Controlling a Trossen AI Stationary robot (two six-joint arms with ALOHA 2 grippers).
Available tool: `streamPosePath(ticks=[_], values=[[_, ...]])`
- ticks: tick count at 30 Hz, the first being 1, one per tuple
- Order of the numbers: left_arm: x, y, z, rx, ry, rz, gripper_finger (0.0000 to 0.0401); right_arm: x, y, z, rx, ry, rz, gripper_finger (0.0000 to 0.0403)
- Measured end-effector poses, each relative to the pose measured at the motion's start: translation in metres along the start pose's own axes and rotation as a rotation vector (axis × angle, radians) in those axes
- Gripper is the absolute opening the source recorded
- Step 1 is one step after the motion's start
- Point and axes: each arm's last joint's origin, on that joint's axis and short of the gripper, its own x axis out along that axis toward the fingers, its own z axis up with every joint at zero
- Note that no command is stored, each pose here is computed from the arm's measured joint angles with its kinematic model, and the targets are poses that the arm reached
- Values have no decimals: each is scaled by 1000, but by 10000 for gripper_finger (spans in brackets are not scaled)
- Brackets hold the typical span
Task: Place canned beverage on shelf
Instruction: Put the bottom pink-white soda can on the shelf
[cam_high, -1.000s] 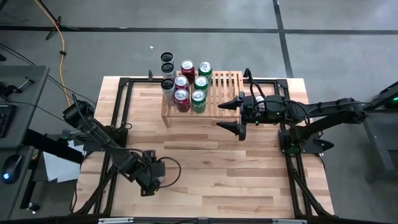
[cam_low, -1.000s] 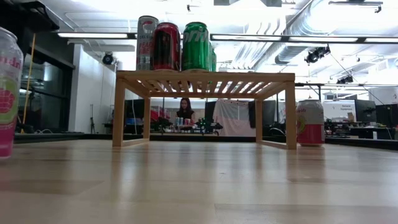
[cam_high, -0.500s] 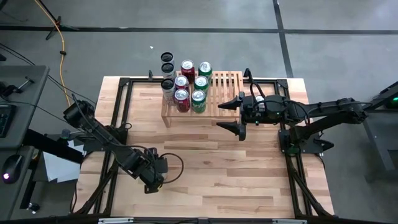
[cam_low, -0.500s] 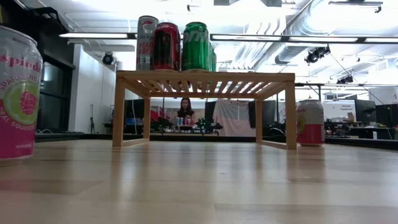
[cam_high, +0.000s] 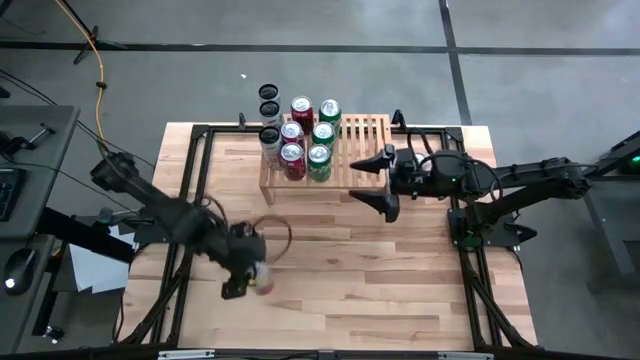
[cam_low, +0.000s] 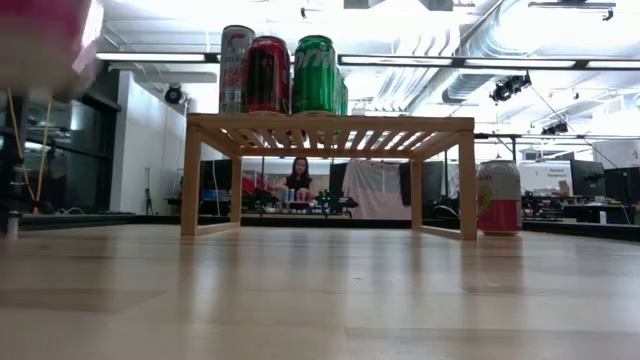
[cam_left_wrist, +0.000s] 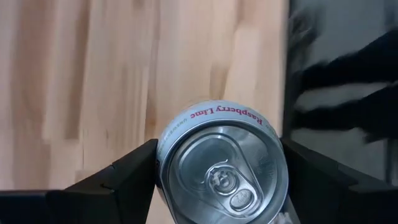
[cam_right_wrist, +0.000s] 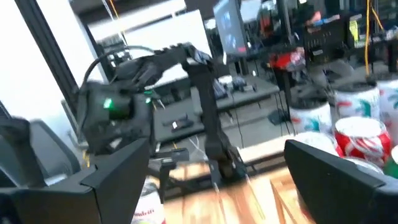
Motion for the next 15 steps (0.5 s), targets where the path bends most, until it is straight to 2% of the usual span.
streamPosePath(ticks=[3, 6, 10, 15], values=[[-44, 3, 28, -2, -182, -56, 277, 0, 2, 4, 31, -40, 42, 358], [-78, 13, 50, 16, -305, -29, 277, 0, 4, 6, 68, -49, 93, 358], [-107, 26, 81, 60, -426, 40, 277, -1, 8, 5, 80, -39, 124, 358], [-123, 46, 106, 102, -449, 173, 277, 0, 17, 10, 49, 56, 128, 358]])
